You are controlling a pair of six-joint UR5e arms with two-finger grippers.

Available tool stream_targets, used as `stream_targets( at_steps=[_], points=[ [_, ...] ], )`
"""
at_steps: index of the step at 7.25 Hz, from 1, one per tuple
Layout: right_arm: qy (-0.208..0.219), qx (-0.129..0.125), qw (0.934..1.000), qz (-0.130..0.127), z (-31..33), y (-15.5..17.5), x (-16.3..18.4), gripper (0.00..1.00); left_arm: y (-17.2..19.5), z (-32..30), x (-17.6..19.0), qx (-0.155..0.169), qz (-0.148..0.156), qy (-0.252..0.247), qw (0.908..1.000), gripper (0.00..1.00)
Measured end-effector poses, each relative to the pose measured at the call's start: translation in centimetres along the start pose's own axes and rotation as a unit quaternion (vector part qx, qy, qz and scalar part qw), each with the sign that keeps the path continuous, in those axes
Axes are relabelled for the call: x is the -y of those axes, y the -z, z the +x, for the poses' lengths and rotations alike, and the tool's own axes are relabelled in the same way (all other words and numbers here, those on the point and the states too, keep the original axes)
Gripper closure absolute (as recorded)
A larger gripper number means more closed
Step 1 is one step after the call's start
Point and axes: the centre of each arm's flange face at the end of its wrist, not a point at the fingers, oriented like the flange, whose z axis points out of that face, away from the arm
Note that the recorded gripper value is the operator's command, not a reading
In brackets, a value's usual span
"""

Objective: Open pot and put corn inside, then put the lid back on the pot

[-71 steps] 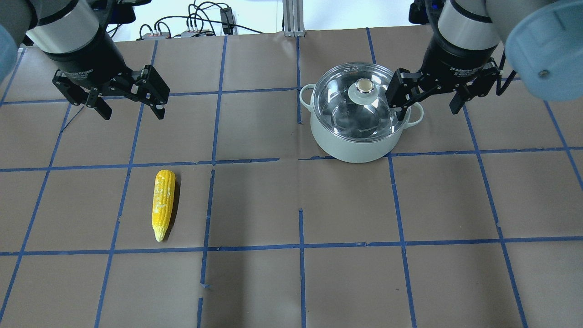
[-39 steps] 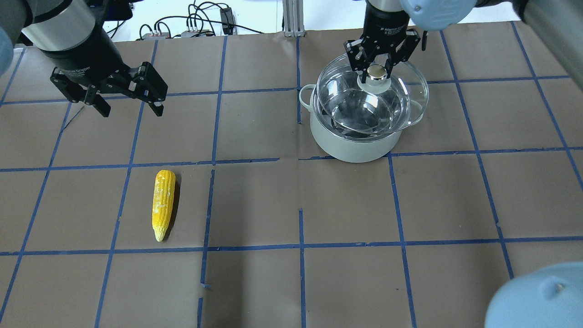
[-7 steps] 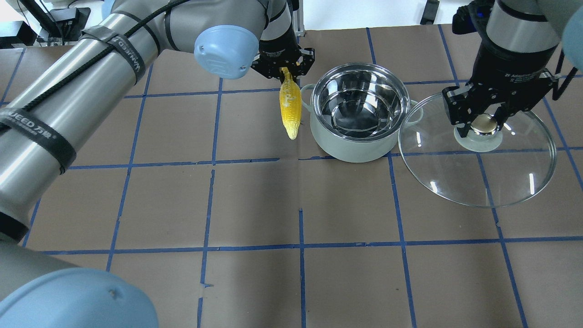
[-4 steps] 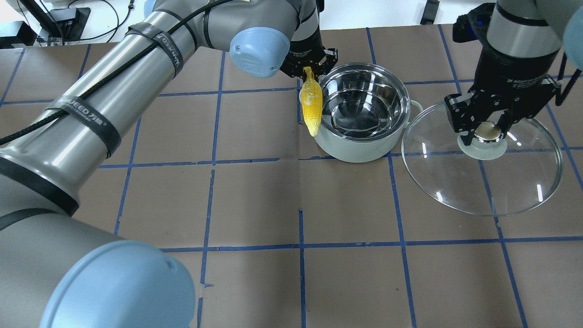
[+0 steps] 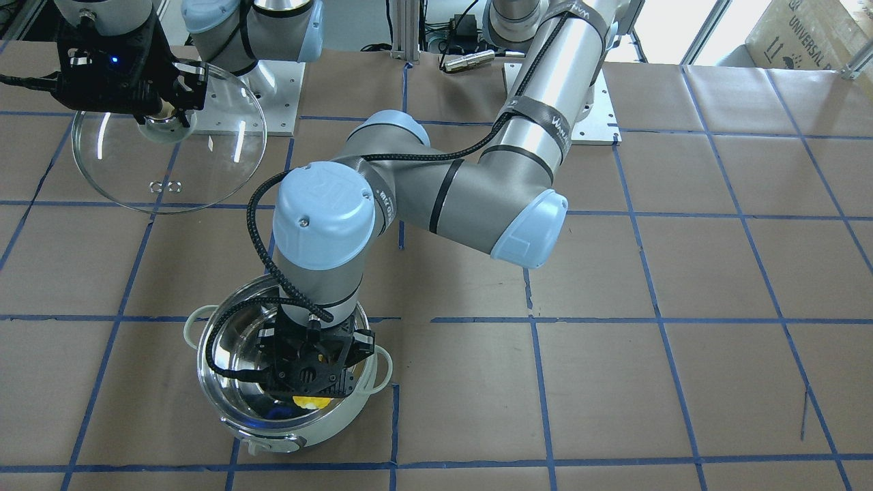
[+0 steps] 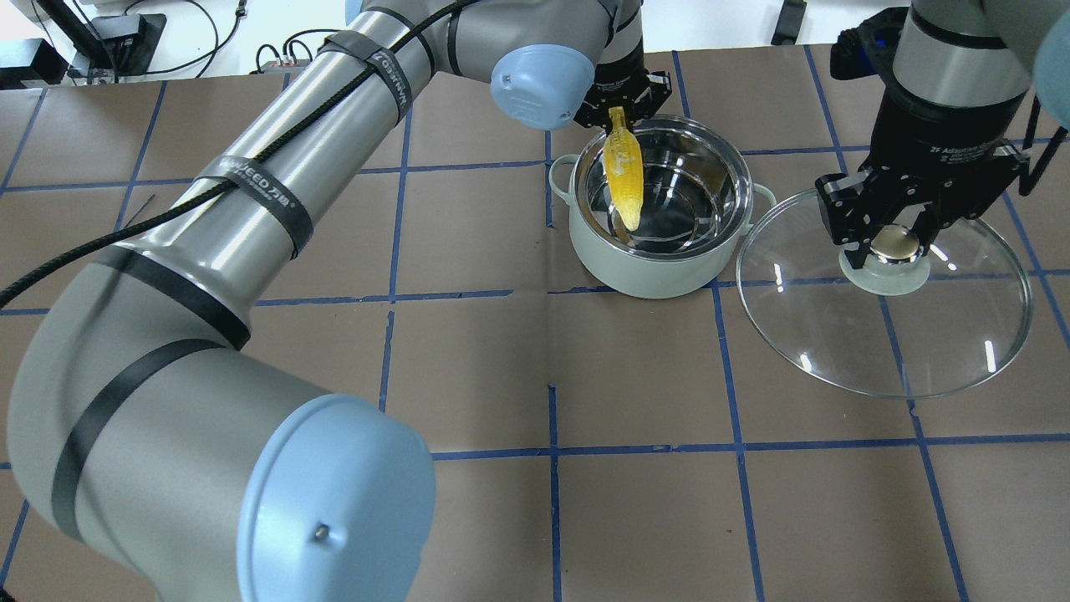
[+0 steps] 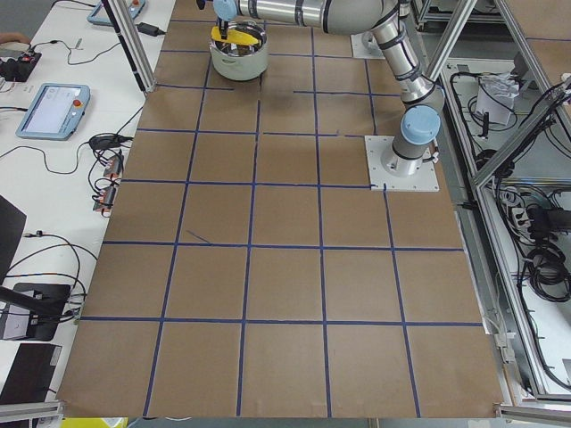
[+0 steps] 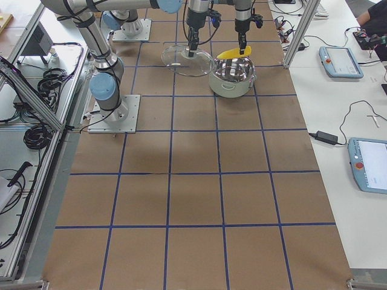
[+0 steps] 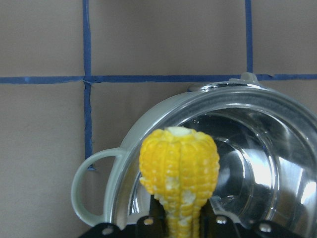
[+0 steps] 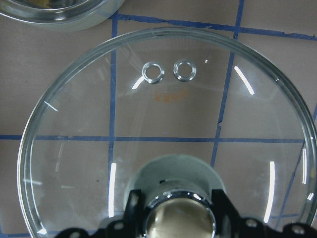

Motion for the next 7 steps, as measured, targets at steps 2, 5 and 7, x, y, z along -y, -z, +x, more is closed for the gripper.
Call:
stream_targets(
  at_steps=[2, 5, 7],
  points=[
    [0.001, 0.000, 1.0000, 0.000, 0.0, 0.0, 0.0, 0.87, -0.8, 0.6, -0.2, 0.008, -0.010, -0.005, 0.9999, 0.00],
    [0.004, 0.003, 1.0000, 0.000, -0.1, 0.0, 0.0, 0.86, 3.5, -6.5, -2.1, 0.034, -0.073, -0.003, 0.9967, 0.00],
    [0.004, 0.003, 1.0000, 0.001, -0.1, 0.0, 0.0, 0.86, 8.4, -14.2, -4.5, 0.038, -0.080, -0.014, 0.9960, 0.00]
  ],
)
